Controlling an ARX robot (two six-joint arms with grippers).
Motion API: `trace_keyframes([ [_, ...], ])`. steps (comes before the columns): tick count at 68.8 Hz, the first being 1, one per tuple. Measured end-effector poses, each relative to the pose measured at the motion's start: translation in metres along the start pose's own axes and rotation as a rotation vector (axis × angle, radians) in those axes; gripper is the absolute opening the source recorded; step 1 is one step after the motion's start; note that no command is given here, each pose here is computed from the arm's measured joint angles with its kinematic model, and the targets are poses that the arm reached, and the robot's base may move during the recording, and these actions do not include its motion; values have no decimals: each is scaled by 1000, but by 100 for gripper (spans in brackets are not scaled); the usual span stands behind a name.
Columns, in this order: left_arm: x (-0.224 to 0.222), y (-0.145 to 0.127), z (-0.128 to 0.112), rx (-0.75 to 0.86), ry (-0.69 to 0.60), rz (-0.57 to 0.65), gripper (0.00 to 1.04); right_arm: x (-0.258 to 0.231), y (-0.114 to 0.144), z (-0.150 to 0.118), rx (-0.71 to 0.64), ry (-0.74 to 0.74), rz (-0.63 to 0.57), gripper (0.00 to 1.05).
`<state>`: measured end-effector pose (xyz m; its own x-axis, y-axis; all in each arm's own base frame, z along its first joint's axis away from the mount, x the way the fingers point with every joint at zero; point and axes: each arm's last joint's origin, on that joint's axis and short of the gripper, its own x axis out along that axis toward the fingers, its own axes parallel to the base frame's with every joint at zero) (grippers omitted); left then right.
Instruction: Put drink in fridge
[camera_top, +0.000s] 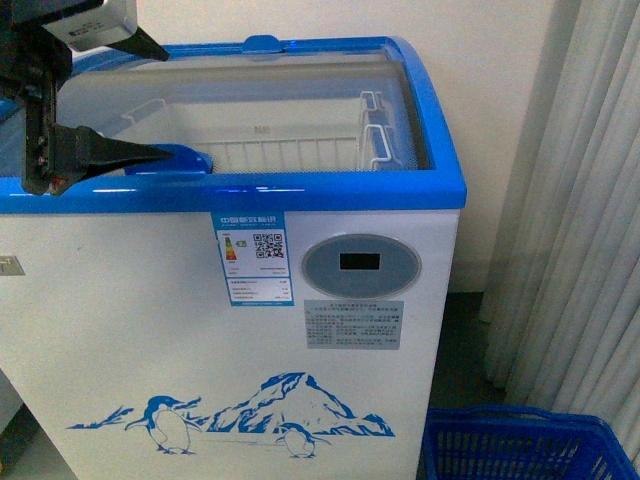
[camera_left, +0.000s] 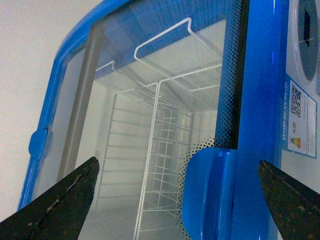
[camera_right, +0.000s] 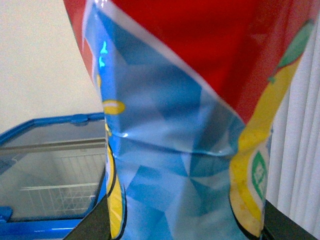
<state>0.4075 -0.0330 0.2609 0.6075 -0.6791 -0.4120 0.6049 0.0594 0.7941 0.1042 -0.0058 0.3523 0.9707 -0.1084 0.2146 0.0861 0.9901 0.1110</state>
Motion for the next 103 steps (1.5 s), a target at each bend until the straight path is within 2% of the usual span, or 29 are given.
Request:
trace_keyframes([
  [12, 11, -3, -7, 9, 16, -17, 97, 0, 0, 0, 0, 0, 0, 40],
  [39, 43, 19, -35, 22, 9, 13, 97, 0, 0, 0, 0, 0, 0, 40],
  [54, 68, 60, -51, 93, 67, 169, 97, 0, 0, 0, 0, 0, 0, 40],
  [68, 90, 84, -61, 112, 97, 239, 97, 0, 0, 0, 0, 0, 0, 40],
  [76, 110, 100, -64, 130, 162, 312, 97, 0, 0, 0, 0, 0, 1, 40],
  [93, 133, 112, -65, 124, 200, 378, 97, 0, 0, 0, 0, 0, -1, 40],
  [103, 145, 114, -65, 113, 241, 491, 97, 0, 0, 0, 0, 0, 4, 40],
])
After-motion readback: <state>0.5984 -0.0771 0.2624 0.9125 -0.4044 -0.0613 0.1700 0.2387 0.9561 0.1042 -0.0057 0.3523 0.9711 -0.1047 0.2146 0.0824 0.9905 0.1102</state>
